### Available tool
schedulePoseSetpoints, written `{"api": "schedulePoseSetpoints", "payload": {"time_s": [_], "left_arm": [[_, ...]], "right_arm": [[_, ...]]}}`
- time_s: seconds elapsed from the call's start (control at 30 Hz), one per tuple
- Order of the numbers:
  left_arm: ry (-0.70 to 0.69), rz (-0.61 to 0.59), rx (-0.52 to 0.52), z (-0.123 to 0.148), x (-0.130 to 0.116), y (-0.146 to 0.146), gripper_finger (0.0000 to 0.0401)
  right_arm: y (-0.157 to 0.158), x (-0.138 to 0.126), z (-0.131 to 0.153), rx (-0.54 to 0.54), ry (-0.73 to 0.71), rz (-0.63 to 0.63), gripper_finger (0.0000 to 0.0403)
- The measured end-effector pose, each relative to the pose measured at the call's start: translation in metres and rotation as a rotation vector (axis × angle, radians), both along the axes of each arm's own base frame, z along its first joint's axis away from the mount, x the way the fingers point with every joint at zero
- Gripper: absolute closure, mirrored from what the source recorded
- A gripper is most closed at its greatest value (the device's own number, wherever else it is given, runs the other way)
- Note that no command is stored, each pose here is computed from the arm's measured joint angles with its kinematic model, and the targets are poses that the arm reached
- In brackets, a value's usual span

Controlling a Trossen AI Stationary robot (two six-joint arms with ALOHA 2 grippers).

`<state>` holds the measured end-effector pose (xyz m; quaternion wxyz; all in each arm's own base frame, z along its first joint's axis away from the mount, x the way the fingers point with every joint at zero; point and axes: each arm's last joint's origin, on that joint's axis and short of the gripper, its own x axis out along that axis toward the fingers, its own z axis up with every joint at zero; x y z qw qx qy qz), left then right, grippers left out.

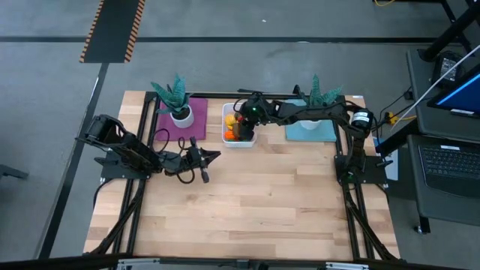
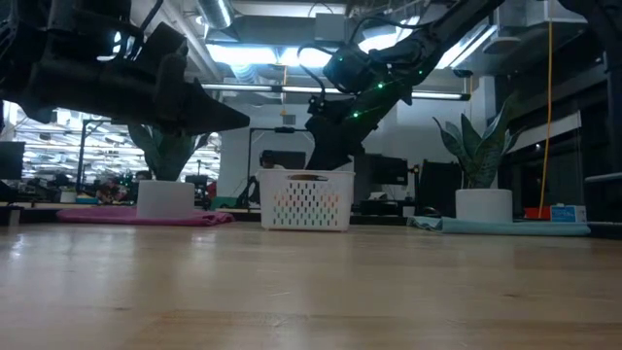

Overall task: Pick and placing Produce into tupperware
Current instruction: Put the red cherry into the white bin, then return to Home Position

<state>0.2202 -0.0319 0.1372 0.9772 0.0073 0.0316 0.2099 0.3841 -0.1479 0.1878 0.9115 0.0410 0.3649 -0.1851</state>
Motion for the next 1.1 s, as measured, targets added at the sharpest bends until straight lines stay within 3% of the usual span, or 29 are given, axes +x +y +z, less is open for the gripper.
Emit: {"api": "schedulePoseSetpoints", "payload": {"time_s": [0.7, 1.1], "left_arm": [[-0.001, -0.01, -0.001, 0.0001, -0.0003, -0.0022, 0.0331], [0.002, -0.011, 0.008, 0.0002, -0.0003, -0.0023, 0.0315]], "right_arm": [[-0.0001, 0.0006, 0.0031, 0.028, -0.035, -0.034, 0.0262], [0.0008, -0.0016, 0.0049, 0.019, -0.016, -0.02, 0.0159]]}}
